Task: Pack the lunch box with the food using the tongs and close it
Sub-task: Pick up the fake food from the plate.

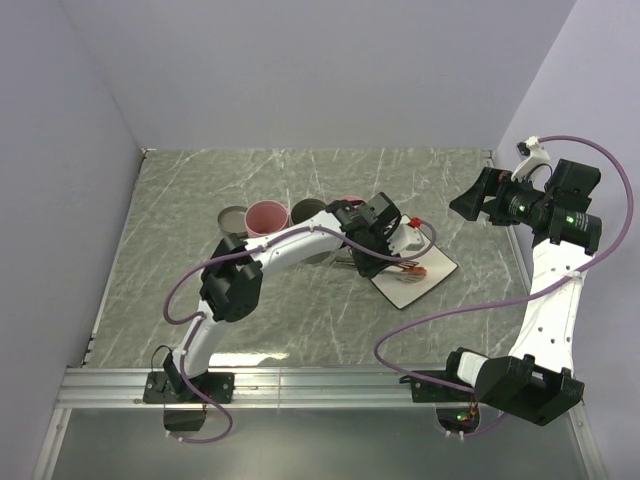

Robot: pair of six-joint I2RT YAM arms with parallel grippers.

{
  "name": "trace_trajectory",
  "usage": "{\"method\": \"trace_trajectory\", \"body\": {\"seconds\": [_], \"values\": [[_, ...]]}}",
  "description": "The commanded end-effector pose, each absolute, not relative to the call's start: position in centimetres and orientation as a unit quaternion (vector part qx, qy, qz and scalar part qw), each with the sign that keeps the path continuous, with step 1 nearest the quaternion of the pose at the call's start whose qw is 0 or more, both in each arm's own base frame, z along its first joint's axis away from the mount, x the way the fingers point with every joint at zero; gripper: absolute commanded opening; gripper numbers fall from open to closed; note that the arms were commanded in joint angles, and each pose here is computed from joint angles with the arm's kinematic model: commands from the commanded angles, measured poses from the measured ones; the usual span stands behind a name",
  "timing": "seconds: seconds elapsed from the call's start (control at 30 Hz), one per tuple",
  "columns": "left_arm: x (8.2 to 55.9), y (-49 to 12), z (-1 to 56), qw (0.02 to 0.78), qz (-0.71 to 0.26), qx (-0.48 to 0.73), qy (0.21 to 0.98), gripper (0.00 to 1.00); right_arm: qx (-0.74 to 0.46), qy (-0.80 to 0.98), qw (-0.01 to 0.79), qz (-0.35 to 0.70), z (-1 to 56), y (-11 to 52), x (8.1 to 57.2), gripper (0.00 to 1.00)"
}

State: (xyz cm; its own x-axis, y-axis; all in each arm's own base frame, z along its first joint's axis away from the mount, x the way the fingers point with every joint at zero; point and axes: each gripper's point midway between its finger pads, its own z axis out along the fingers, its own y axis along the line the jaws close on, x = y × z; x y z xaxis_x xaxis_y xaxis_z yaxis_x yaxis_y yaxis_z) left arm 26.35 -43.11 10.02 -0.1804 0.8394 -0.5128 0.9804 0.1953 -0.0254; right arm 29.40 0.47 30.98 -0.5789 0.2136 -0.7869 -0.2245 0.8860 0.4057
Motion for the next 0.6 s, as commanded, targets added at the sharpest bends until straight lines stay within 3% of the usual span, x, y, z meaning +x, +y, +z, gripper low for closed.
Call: {"method": "trace_trajectory", "body": {"seconds": [0.0,0.33,0.57], "values": [[26.4,-44.3,12.0,0.212,-0.198,0.601,0.745,0.42,-0.015,0.848,0.477,0.232,31.9,0.4,29.2,1.0],[27.1,-44.2,15.1,0.259,-0.2,0.573,0.751,0.28,-0.014,0.847,0.478,0.233,32.0,0.4,29.2,1.0],[27.0,-43.8,17.6,0.282,-0.205,0.56,0.752,0.25,-0.015,0.845,0.479,0.236,32.2,0.5,29.3,1.0]]}}
